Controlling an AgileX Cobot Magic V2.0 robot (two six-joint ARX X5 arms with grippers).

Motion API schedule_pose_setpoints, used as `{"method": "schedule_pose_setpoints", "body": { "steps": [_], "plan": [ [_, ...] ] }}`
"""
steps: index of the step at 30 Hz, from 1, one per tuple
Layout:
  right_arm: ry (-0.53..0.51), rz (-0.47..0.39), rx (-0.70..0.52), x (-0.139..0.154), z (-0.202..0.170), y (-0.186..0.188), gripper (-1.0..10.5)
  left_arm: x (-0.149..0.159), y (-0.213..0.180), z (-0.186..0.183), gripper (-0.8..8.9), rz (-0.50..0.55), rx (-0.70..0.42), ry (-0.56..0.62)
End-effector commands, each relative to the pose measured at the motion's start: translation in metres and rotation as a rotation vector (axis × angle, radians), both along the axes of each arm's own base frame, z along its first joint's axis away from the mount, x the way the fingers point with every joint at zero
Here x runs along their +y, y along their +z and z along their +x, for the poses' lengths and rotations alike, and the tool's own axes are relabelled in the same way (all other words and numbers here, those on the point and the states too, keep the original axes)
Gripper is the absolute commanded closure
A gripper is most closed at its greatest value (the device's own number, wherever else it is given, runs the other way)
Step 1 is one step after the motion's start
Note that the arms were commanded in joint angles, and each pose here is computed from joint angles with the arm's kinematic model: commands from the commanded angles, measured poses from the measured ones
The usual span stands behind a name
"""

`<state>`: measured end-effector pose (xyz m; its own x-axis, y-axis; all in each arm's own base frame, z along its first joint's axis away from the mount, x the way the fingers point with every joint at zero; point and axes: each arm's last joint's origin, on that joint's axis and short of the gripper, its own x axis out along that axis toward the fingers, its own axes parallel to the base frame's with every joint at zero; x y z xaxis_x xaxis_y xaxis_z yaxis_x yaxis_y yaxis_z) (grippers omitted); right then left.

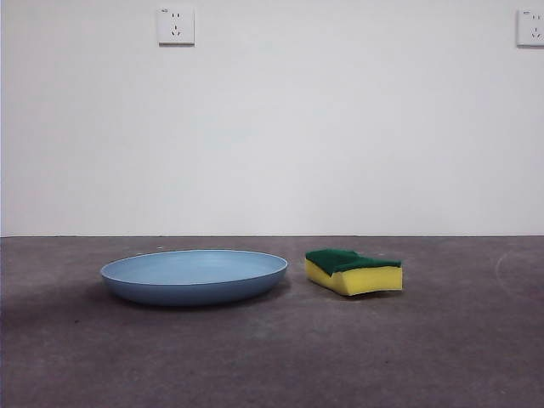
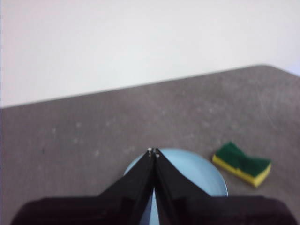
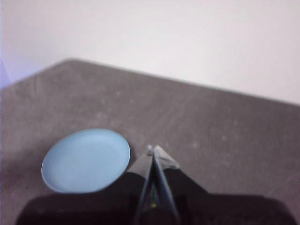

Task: Pick up the plate,pick up the cloth,clean the plate with the cloth

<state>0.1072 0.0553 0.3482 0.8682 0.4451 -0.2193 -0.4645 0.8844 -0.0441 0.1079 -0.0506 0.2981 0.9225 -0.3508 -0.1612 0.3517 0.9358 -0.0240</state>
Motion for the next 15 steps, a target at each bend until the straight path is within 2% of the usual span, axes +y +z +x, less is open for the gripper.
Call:
{"method": "schedule_pose_setpoints", "body": {
  "steps": [1, 9, 15],
  "plan": [
    [-0.006, -0.007, 0.022, 0.001, 0.001, -0.003, 9.5, 0.001, -0.003, -0.003, 8.17, -0.007, 0.036, 0.002],
    [-0.002, -0.031, 0.069, 0.001, 0.002, -0.008, 9.5, 0.0, -0.017, 0.0, 8.17, 0.061, 0.169, 0.007],
    [-0.002, -0.031, 0.069, 0.001, 0.002, -0.008, 9.5, -0.002, -0.023, 0.003, 8.17, 0.09, 0.229, 0.007]
  ]
}}
